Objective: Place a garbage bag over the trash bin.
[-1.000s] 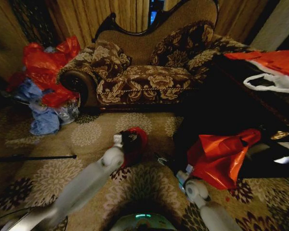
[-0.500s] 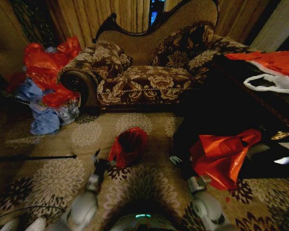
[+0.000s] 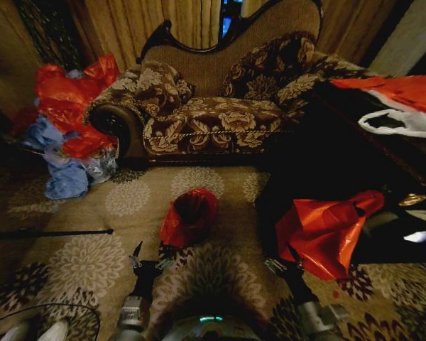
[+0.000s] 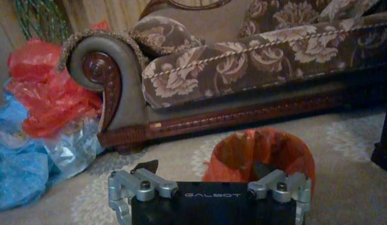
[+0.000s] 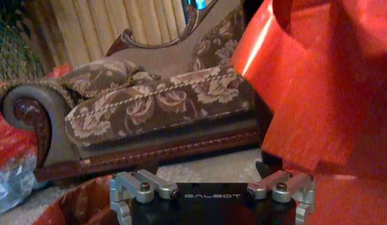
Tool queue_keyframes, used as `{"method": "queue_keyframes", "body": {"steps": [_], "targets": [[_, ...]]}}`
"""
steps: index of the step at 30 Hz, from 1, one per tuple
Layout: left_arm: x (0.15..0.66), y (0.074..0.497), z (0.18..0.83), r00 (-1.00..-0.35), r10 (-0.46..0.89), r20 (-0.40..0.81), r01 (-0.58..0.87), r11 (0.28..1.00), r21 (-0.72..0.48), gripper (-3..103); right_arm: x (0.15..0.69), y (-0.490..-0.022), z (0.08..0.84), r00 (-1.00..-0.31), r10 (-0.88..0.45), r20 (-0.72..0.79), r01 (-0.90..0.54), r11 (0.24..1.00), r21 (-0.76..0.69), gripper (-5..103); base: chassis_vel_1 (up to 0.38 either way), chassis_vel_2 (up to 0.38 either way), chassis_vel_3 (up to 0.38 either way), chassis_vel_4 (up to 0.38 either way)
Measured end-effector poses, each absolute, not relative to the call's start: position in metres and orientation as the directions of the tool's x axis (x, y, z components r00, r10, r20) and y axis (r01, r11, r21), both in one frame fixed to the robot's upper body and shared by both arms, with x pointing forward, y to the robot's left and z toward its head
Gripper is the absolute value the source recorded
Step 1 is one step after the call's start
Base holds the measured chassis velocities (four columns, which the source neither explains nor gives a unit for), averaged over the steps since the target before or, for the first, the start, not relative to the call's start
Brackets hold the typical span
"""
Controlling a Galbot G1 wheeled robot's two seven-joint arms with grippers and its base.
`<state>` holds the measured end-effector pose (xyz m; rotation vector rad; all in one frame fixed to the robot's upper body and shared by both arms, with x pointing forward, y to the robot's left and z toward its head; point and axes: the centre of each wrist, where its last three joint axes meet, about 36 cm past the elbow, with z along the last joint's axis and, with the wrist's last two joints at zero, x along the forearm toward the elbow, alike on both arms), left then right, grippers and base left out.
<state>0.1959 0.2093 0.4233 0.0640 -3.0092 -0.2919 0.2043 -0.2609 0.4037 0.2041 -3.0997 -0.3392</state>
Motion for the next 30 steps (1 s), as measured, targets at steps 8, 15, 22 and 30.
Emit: {"method": "queue_keyframes", "body": {"steps": [8, 15, 22, 30], "targets": [[0.190, 0.205, 0.432, -0.991, -0.044, 0.123, -0.022, 0.984, 0.175, 100, 0.205, -0.262, 0.416, -0.993, -0.121, -0.015, -0.121, 0.973, 0.194, 100, 0.000, 0.000, 0.000, 0.000], [0.181, 0.204, 0.449, -0.990, -0.015, 0.141, 0.002, 0.993, 0.119, 100, 0.213, -0.265, 0.421, -0.997, -0.072, -0.008, -0.072, 0.986, 0.150, 100, 0.000, 0.000, 0.000, 0.000], [0.176, 0.228, 0.459, -0.988, 0.061, 0.140, 0.085, 0.982, 0.166, 100, 0.216, -0.270, 0.409, -0.999, -0.042, 0.003, -0.041, 0.992, 0.115, 100, 0.000, 0.000, 0.000, 0.000], [0.202, 0.280, 0.470, -0.995, 0.088, 0.048, 0.096, 0.975, 0.201, 100, 0.217, -0.268, 0.405, -0.999, -0.044, 0.009, -0.042, 0.992, 0.121, 100, 0.000, 0.000, 0.000, 0.000]]}}
